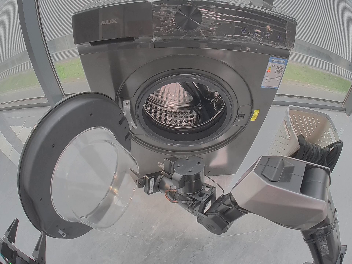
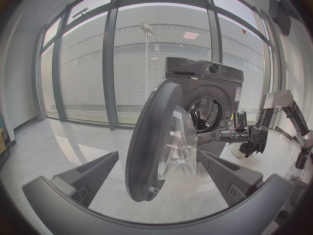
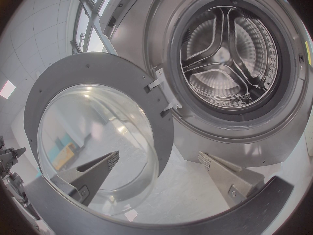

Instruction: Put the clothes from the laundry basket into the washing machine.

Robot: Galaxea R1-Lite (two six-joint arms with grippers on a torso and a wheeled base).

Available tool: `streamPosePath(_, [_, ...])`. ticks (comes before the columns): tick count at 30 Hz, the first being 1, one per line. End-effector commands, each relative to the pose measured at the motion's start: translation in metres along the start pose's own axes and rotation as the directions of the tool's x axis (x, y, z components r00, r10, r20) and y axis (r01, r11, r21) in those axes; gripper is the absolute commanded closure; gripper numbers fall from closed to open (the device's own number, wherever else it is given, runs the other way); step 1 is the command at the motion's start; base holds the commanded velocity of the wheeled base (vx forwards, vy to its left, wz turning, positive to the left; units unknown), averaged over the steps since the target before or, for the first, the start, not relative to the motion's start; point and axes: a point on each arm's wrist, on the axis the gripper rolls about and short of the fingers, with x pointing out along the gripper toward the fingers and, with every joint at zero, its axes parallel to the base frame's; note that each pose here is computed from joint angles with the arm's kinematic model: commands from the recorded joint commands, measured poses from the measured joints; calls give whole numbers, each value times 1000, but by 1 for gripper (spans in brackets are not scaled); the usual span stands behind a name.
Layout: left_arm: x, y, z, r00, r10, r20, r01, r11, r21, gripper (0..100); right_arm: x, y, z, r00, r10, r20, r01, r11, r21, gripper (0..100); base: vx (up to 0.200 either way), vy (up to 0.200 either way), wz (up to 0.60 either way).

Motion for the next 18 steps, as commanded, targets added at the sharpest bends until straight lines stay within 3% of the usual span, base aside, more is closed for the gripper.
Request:
streamPosePath(1, [0, 0, -4, 1000, 0, -1, 0, 1000, 0, 0, -2, -8, 2, 1000, -28, 0, 28, 1000, 0, 0, 0, 0, 0])
streamPosePath(2, [0, 0, -4, 1000, 0, -1, 0, 1000, 0, 0, -4, -9, 2, 999, -33, -5, 33, 999, 0, 0, 0, 0, 0])
streamPosePath(6, [0, 0, -4, 1000, 0, -1, 0, 1000, 0, 0, -43, -32, 38, 995, -103, 5, 103, 994, -24, 0, 0, 0, 0])
streamPosePath(9, [0, 0, -4, 1000, 2, -1, -2, 1000, 0, 0, -77, -55, 57, 986, -162, 38, 166, 978, -128, 0, 0, 0, 0])
streamPosePath(11, [0, 0, -4, 1000, 0, -1, 0, 1000, 0, 0, -105, -63, 74, 978, -176, 110, 193, 968, -162, 0, 0, 0, 0])
streamPosePath(14, [0, 0, -4, 1000, 0, -1, 0, 1000, 0, 0, -135, -75, 91, 963, -214, 165, 241, 956, -166, 0, 0, 0, 0])
streamPosePath(18, [0, 0, -4, 1000, 0, -1, 0, 1000, 0, 0, -200, -89, 122, 928, -287, 237, 326, 934, -147, 0, 0, 0, 0])
